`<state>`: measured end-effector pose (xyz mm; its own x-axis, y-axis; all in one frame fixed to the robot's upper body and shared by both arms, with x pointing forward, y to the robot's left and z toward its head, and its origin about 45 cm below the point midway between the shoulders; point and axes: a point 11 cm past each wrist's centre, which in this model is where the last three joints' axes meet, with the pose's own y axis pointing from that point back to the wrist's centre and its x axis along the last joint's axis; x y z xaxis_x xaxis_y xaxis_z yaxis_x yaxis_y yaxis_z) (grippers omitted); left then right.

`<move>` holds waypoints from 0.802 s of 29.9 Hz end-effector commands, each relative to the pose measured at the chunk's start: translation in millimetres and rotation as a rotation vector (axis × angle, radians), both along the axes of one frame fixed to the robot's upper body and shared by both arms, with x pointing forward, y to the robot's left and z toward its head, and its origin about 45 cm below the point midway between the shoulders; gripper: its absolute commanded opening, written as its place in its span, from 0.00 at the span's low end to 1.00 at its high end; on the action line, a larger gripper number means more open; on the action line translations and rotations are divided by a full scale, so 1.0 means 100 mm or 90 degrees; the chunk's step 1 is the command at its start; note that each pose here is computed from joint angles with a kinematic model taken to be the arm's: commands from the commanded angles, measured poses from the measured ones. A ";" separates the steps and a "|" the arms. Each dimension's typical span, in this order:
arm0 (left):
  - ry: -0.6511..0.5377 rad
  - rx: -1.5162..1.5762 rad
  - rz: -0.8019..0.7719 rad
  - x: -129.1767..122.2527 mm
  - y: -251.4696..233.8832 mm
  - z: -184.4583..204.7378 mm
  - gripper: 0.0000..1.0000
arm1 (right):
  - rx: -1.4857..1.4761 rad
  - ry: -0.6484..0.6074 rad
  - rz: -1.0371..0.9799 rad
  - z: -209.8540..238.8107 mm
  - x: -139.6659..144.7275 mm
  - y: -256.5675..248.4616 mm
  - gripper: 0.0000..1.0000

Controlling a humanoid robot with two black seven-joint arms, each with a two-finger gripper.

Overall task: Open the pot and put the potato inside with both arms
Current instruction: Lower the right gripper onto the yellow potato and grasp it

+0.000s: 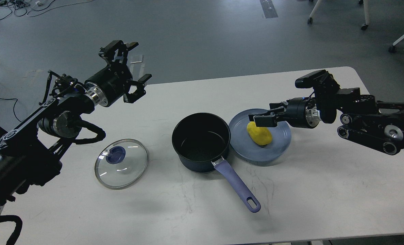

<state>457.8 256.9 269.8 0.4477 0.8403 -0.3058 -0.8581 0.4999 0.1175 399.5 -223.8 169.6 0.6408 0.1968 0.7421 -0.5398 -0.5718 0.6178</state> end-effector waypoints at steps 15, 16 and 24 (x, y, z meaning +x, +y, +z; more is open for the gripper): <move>-0.020 0.002 0.009 -0.01 0.04 -0.02 0.99 | -0.063 0.027 0.038 -0.40 -0.08 0.15 0.85; -0.020 0.003 0.010 -0.02 0.05 -0.02 0.99 | -0.065 0.025 0.037 -0.40 -0.06 0.15 0.71; -0.021 0.005 0.010 -0.02 0.05 -0.02 0.99 | -0.097 0.027 0.040 -0.48 -0.07 0.06 0.37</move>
<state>456.3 262.4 268.2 0.4434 0.8495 -0.2857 -0.8699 0.4847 0.0912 393.8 -215.4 124.1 0.6497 0.3454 0.6772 -0.4785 -0.5064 0.7174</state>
